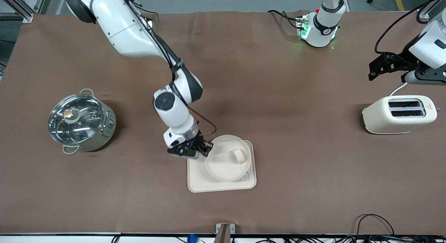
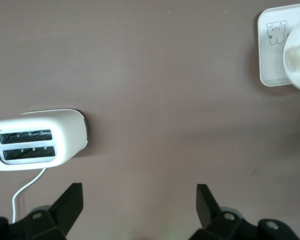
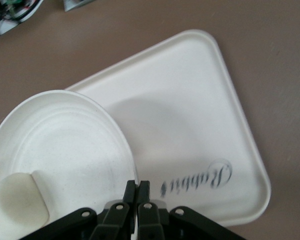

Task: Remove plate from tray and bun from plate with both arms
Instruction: 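Lift the plate with bun off the tray and set it down, then open and retract the right gripper while the left gripper reaches the plate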

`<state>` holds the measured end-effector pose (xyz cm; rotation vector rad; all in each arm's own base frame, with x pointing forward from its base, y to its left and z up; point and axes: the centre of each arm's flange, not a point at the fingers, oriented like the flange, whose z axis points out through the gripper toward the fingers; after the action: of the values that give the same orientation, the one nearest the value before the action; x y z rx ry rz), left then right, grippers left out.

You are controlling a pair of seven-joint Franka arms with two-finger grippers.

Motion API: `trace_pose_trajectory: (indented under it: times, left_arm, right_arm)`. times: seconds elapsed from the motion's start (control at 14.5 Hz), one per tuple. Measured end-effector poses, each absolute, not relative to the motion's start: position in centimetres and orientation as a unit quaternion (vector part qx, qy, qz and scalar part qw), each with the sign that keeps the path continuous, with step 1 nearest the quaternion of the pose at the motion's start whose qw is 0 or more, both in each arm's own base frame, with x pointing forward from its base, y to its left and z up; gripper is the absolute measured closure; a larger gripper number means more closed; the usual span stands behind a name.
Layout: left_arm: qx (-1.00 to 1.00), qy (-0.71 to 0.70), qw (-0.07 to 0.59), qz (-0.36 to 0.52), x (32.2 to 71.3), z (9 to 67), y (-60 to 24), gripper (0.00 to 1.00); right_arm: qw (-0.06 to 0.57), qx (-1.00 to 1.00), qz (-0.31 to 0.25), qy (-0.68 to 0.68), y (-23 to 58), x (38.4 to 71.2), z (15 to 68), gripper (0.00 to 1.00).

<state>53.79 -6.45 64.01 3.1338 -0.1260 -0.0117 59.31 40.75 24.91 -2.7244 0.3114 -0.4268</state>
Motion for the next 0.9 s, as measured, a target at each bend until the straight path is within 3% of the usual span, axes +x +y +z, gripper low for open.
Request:
trace_pose_trajectory:
  times: [0.21,0.35,0.9]
  left_arm:
    - [0.999,-0.04,0.003,-0.004,53.8,64.0,-6.4,0.0]
    - [0.999,-0.04,0.003,-0.005,53.9,63.9,-6.5,0.0]
    - [0.999,-0.041,0.003,0.002,54.1,64.5,-6.5,0.0]
  right_arm:
    - [0.196,-0.966,-0.151,0.082,41.7,51.0,21.2,0.96]
    - [0.187,-0.97,-0.139,0.074,41.0,47.7,19.7,0.96]
    - [0.162,-0.978,-0.122,0.058,38.0,42.3,21.8,0.96]
